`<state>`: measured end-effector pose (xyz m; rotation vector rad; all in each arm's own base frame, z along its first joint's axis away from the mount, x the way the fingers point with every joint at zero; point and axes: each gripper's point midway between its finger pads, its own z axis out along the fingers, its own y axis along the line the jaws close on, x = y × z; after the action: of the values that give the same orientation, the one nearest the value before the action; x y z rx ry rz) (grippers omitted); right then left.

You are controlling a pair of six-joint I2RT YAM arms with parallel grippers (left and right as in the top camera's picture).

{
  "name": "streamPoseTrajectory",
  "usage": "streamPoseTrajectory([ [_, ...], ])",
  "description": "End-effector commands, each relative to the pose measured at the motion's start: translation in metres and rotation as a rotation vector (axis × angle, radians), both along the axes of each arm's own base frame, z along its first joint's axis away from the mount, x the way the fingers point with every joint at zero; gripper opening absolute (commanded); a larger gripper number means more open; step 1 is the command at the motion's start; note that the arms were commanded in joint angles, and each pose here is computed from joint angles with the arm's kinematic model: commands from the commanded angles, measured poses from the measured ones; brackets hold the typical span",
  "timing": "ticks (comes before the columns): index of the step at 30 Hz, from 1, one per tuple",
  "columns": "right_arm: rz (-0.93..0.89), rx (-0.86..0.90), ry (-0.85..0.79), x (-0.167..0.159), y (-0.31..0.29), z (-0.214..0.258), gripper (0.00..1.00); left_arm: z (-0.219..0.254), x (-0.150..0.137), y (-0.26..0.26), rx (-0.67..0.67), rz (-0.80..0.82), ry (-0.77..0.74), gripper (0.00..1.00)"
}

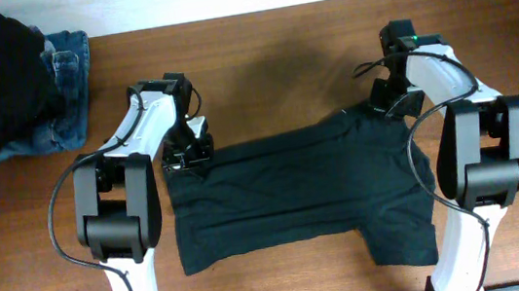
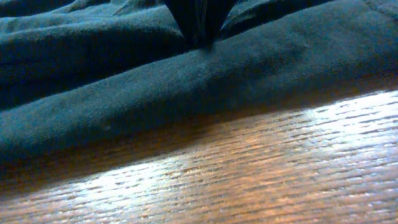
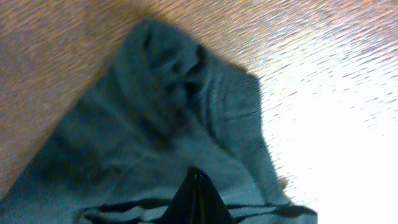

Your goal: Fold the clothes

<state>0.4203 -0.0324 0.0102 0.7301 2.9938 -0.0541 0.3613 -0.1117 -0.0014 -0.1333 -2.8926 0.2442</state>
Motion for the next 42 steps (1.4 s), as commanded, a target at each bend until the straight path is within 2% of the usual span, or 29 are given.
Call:
streamPoseTrajectory([
  [1,-0.028,-0.018,0.048,-0.008,-0.012,-0.02,0.04,-0.033,0.0,-0.001,0.004,0.005,0.03,0.01],
  [13,-0.089,-0.038,0.087,-0.013,-0.042,-0.049,0.04,-0.042,0.032,-0.002,-0.002,-0.043,-0.109,0.01],
  [26,-0.193,-0.055,0.072,-0.019,-0.09,-0.048,0.04,-0.045,0.053,0.012,0.086,-0.055,-0.202,0.01],
  [42,-0.18,-0.065,0.037,-0.005,-0.097,-0.033,0.04,-0.03,0.075,0.01,0.09,-0.056,-0.265,0.03],
])
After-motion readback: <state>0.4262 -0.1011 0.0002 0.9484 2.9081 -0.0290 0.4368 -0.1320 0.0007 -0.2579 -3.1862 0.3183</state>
